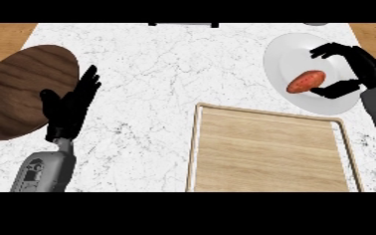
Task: Pick the sweet potato from the tray and place it in the plate
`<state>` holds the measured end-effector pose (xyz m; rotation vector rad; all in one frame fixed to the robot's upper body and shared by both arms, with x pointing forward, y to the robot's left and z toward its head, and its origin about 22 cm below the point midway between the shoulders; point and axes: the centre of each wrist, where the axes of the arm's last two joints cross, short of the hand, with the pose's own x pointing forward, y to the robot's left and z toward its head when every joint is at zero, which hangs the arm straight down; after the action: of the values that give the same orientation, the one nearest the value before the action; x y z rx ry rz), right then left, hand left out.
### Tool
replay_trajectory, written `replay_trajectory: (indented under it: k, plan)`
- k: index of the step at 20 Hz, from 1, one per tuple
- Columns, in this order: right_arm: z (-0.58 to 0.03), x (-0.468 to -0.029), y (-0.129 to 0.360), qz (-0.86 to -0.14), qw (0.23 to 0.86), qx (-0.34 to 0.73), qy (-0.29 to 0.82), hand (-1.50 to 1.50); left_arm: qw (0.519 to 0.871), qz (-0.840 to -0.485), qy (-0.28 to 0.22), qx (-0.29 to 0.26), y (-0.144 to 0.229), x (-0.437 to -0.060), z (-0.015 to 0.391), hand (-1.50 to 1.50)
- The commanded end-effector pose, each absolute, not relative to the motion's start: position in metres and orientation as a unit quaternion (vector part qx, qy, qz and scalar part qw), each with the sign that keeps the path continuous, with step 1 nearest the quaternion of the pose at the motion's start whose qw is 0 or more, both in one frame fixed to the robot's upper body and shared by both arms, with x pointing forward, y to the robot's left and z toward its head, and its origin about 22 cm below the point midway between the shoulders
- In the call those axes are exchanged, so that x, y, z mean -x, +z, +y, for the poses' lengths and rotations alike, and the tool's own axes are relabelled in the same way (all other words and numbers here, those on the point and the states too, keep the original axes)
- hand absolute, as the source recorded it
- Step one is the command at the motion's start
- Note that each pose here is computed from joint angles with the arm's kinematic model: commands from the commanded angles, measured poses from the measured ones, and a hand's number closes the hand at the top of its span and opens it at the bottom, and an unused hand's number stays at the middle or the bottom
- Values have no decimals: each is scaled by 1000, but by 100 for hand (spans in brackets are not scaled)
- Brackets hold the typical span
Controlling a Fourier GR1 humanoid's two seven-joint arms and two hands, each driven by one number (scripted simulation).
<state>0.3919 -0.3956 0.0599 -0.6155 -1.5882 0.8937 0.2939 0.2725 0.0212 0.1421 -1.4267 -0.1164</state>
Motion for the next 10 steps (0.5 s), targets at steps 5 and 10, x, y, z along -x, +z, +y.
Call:
replay_trajectory:
  k: [5, 10]
  plan:
    - [-405, -399, 77, -794, 488, 184, 313, -150, 758, -646, -50, -69, 15, -291, 274, 0]
    - [-425, -398, 101, -844, 471, 72, 246, -150, 754, -652, -41, -72, 16, -282, 282, 0]
